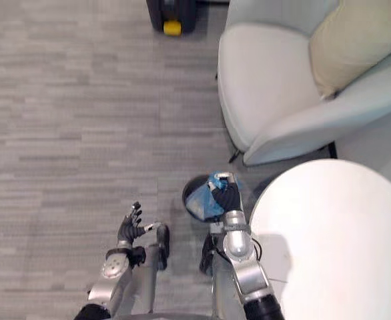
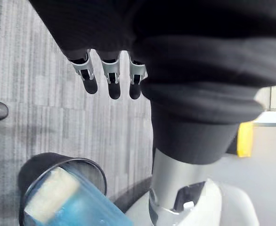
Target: Gather rubbish on tea table into small bin, then transfer packed bag to large trash can.
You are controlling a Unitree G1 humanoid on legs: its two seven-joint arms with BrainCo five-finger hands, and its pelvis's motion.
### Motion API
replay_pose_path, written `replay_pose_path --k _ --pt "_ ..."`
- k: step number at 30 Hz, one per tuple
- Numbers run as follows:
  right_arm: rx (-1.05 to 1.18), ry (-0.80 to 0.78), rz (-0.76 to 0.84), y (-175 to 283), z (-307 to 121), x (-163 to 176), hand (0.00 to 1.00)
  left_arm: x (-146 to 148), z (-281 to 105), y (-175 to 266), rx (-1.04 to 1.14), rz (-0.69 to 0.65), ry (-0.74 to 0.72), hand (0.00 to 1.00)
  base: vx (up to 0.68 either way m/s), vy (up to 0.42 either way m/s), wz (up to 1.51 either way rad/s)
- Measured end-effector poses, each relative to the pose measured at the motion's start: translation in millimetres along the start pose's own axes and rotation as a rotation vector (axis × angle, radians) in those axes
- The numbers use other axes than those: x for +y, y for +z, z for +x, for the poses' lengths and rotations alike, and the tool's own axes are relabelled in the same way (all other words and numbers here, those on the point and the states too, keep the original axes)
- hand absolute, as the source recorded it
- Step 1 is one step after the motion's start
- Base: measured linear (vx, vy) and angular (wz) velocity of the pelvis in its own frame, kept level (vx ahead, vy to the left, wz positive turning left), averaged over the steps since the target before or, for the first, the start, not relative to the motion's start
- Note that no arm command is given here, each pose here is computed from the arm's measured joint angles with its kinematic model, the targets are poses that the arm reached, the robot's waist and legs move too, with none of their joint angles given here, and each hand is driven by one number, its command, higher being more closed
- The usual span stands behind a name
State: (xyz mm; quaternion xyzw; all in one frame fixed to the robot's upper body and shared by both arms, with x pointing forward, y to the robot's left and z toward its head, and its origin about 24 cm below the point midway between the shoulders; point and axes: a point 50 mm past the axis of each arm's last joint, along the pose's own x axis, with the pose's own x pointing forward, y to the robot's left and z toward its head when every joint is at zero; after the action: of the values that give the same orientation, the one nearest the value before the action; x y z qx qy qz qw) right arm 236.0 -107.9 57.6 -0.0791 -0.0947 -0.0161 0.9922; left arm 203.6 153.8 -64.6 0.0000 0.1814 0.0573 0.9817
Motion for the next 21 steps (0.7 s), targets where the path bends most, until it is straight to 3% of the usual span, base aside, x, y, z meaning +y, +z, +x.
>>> replay_pose_path --k 10,21 --pt "0.011 0.096 -0.033 -6 -5 -4 1.00 -1 -14 -20 0.069 0.124 -0.081 0.00 0.17 0.013 -0.05" --pt "-0.028 0.210 0.010 2 -4 -10 1.00 -7 -30 -14 0.023 0.123 -0.157 0.00 0.02 -0.001 0.00"
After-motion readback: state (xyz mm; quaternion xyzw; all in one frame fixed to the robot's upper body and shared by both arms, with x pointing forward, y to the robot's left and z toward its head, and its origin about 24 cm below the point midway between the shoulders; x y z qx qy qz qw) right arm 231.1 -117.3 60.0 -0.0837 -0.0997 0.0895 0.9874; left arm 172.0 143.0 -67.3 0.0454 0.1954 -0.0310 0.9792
